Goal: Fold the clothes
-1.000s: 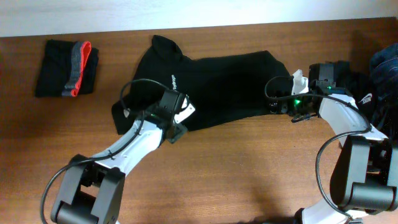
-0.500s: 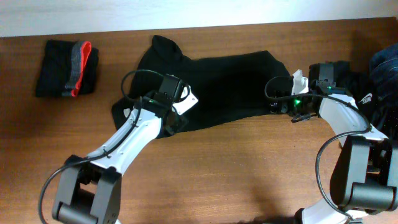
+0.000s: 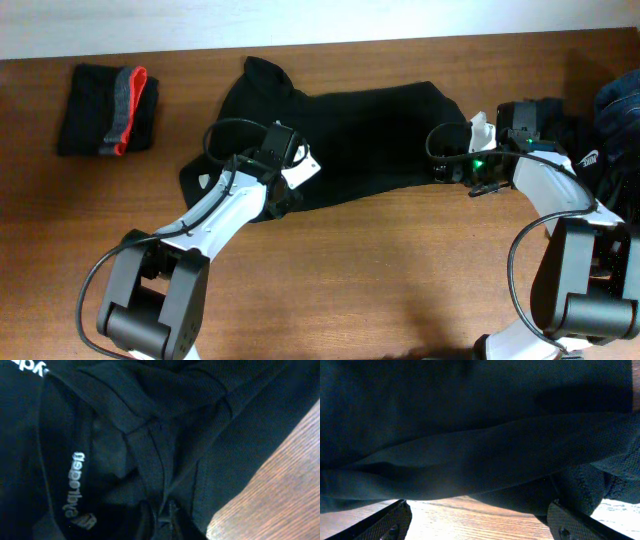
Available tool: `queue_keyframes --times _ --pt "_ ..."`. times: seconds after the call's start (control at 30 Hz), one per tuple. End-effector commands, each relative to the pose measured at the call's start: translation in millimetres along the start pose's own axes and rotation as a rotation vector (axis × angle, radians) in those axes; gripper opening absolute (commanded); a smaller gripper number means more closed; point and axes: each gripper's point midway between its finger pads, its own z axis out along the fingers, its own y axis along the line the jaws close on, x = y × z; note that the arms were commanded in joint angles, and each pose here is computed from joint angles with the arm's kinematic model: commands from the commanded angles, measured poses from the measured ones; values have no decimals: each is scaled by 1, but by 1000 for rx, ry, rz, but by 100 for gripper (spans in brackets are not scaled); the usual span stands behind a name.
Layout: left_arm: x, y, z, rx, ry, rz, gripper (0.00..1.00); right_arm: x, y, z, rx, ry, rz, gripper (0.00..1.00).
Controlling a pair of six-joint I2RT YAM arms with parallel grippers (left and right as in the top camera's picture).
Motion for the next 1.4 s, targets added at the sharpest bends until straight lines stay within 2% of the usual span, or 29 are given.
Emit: queue_keyframes --times 0.0,0.07,0.13,0.17,0.33,0.43,0.63,0.77,1.17,1.37 --pt "-1 -1 4 13 -3 6 13 -6 7 -2 -17 -12 -26 92" --pt "-1 -1 4 13 -4 6 15 -6 7 -2 -17 -12 -26 92" --pt "-1 -1 4 13 -3 6 36 -6 7 -2 -17 -12 -26 92" --pt "-1 -1 4 13 -3 6 43 -6 7 -2 -17 -13 -26 92" --pt "-1 -6 6 37 -8 7 45 -5 7 -2 -17 -10 -25 92" --pt "1 -11 13 63 3 9 40 -5 7 -2 -17 -10 -25 92" --pt "7 -14 26 70 34 13 18 -5 7 -2 -17 -10 -25 92" --pt "6 -2 24 17 42 12 1 -5 7 -2 -17 -10 -25 92" --pt "-40 44 -19 -109 -67 -18 1 -5 7 -2 -17 -10 -25 92" --pt "-37 67 -18 -141 -88 -67 1 -5 7 -2 -17 -10 -25 92"
